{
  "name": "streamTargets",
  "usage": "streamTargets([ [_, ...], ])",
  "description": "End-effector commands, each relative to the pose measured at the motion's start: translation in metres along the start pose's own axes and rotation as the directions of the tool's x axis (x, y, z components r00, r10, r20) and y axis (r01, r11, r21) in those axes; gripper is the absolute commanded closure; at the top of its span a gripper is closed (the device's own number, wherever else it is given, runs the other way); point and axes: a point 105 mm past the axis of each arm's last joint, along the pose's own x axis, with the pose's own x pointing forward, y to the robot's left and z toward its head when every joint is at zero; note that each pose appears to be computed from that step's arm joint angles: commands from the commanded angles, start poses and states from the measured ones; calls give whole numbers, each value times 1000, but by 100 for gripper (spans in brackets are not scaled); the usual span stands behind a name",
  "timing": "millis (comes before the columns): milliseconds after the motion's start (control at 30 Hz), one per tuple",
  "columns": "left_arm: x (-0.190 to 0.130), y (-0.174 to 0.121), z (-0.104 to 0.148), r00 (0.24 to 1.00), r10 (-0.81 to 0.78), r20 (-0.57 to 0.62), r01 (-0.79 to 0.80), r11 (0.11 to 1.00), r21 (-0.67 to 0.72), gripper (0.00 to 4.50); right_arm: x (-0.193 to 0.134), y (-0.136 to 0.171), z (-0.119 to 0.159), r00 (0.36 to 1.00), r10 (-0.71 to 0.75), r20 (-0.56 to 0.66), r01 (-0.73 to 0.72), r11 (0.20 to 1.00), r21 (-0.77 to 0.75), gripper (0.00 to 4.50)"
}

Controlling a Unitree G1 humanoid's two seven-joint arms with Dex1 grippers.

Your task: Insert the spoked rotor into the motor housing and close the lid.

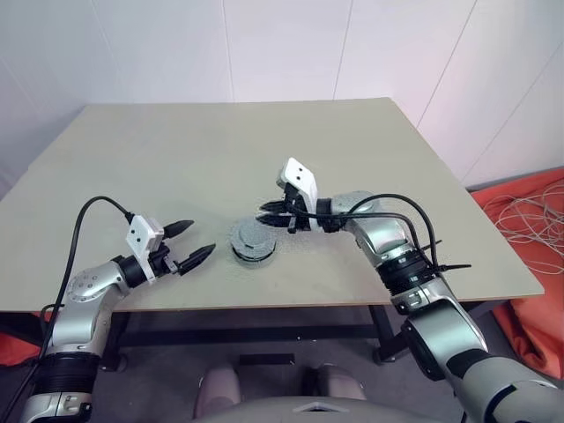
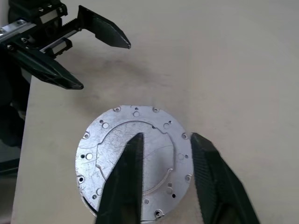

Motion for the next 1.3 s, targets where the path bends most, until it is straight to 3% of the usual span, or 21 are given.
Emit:
streamTargets([
  [33,0,2,8,1000,5,26,-5,1000,24,0,2,0,18,999,36,39,-33,997,-75,150],
  [167,-2,2,9,1000,8,25,-9,1000,28,0,7,4,18,995,93,39,-89,991,-98,6],
  [400,-4,2,10,1000,17,27,-18,999,32,0,15,9,10,989,147,20,-144,982,-121,6],
  [1067,-2,6,17,1000,7,26,-8,999,53,0,33,3,-17,993,109,34,-107,992,-75,6],
  [1167,-3,6,18,1000,7,25,-8,998,57,0,33,2,-19,994,108,33,-105,992,-72,59],
  [1233,-2,6,18,1000,8,26,-9,998,57,0,31,2,-18,993,115,36,-112,991,-69,126],
  [1300,-3,6,17,1000,8,26,-10,998,56,0,29,3,-16,991,127,39,-124,990,-70,133],
])
